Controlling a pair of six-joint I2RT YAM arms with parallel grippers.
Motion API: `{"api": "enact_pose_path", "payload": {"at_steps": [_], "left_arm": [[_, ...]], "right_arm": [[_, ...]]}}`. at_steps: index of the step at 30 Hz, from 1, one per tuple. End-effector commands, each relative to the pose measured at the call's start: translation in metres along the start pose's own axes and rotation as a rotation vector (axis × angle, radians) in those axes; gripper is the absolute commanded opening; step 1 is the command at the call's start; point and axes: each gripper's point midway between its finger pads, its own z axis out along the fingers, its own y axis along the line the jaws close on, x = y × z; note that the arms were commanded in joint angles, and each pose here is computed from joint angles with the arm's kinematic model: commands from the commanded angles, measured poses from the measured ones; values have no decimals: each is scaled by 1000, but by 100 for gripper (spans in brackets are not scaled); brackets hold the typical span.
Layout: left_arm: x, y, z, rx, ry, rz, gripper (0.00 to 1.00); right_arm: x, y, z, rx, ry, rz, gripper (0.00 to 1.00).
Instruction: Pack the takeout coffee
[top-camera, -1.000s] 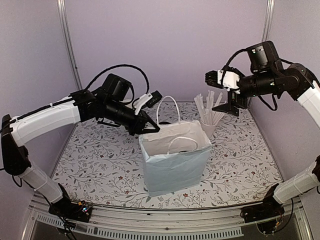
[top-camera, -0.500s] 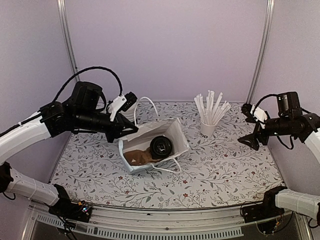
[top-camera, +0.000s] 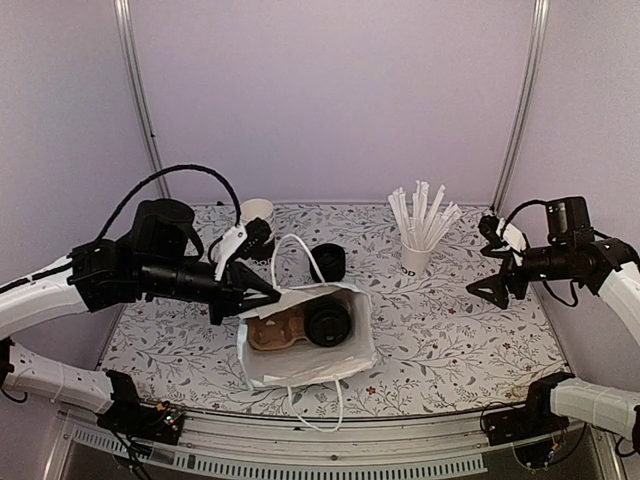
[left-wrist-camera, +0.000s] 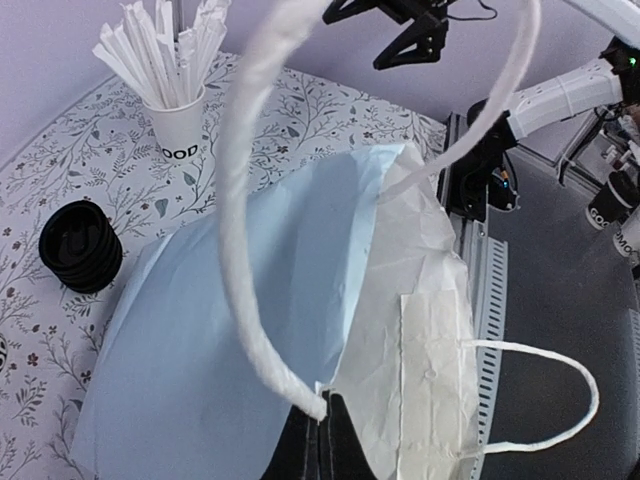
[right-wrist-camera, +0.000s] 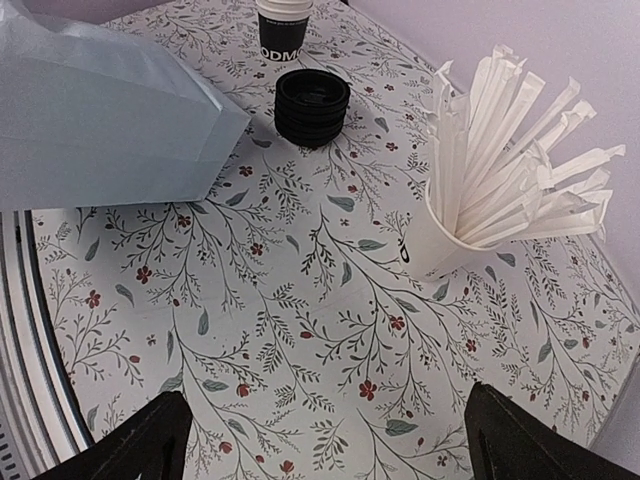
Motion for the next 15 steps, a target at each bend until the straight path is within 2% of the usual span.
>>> {"api": "enact_pose_path", "payload": {"at_steps": [1, 6, 15], "left_arm": [[7, -22, 6, 60, -1, -41, 1], [14, -40, 12, 107, 21, -40, 2], [3, -40, 13, 96, 11, 0, 2]], "right_arm": [[-17, -6, -2, -4, -52, -19, 99], [-19, -6, 0, -13, -52, -19, 99], [-26, -9, -2, -11, -67, -25, 99]]}}
